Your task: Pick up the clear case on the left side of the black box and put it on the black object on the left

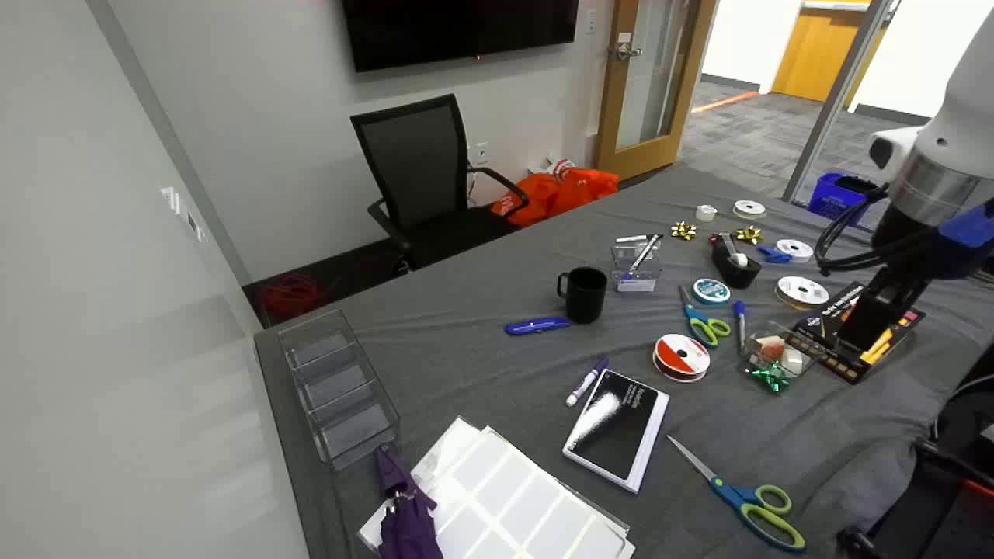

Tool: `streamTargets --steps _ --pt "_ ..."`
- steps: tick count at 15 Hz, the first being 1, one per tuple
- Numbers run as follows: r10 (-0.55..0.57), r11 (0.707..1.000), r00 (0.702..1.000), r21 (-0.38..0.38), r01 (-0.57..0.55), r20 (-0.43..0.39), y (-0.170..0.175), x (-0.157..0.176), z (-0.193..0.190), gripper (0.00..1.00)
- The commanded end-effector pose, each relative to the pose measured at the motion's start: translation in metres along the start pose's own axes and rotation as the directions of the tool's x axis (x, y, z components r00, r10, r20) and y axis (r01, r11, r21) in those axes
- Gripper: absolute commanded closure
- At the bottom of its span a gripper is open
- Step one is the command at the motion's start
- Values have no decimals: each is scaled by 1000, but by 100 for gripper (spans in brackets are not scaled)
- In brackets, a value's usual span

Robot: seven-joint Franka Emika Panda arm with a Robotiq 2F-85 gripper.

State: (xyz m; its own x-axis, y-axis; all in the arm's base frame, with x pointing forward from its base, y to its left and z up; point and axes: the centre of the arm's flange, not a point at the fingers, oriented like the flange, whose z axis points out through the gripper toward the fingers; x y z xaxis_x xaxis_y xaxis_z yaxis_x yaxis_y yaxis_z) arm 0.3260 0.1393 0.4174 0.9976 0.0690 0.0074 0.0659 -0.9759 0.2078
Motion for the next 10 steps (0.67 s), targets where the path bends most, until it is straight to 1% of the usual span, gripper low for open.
streamTargets --steps 1,8,10 --pt "0 1000 1000 0 0 0 0 0 0 0" --pt "0 1000 1000 0 0 0 0 0 0 0" --pt "1 1000 1000 28 -1 -15 9 3 7 0"
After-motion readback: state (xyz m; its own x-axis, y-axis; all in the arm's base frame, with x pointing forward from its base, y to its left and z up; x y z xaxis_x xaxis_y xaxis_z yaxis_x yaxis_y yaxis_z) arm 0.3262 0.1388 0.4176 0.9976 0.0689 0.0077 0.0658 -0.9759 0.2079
